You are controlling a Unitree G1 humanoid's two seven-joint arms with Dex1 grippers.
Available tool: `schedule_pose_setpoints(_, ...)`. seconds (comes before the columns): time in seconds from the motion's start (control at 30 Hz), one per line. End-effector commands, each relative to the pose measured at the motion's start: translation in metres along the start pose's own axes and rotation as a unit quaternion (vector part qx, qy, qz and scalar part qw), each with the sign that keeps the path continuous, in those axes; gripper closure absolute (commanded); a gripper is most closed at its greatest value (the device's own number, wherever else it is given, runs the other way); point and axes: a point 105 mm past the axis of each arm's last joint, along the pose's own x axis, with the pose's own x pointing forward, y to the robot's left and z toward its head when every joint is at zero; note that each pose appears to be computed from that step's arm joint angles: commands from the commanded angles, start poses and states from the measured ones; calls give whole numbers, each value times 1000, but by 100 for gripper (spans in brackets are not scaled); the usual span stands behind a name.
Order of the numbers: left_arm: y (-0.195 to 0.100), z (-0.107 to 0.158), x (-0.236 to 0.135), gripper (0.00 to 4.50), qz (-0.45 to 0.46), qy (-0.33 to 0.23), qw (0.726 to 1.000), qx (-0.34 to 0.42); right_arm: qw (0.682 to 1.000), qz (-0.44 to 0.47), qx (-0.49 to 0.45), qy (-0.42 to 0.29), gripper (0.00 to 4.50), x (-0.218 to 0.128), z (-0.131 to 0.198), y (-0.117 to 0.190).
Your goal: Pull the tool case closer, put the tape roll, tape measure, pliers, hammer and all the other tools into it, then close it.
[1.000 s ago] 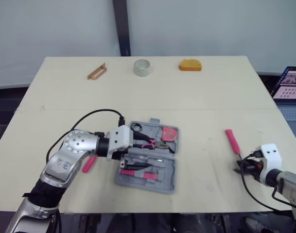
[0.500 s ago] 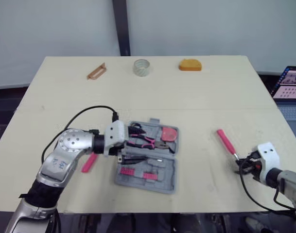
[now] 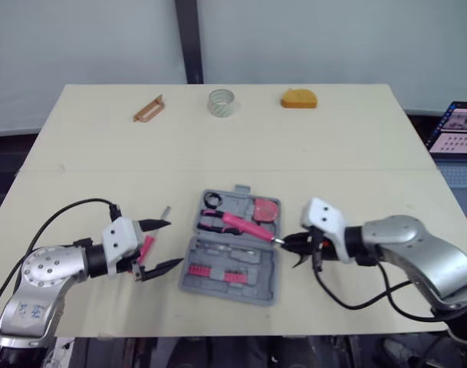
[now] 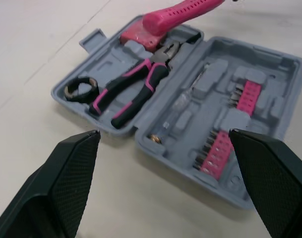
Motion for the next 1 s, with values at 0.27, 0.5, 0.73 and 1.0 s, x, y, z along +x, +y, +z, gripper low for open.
schedule_pose_setpoints(0.27,-8,0,-19,0,15,0,1000,17,996,38,-52,59,447,31,26,21)
schedule_pose_setpoints(0.5,-5,-2,-16,0,15,3,1000,17,989,20,-60,137,447,39,24,15)
schedule_pose_setpoints(0.73,-5,-1,-12,0,4,1,1000,17,986,12,-66,154,447,47,27,17)
schedule_pose_setpoints(1.0,-2,-1,-10,0,2,2,1000,19,985,4,-72,158,447,54,30,15)
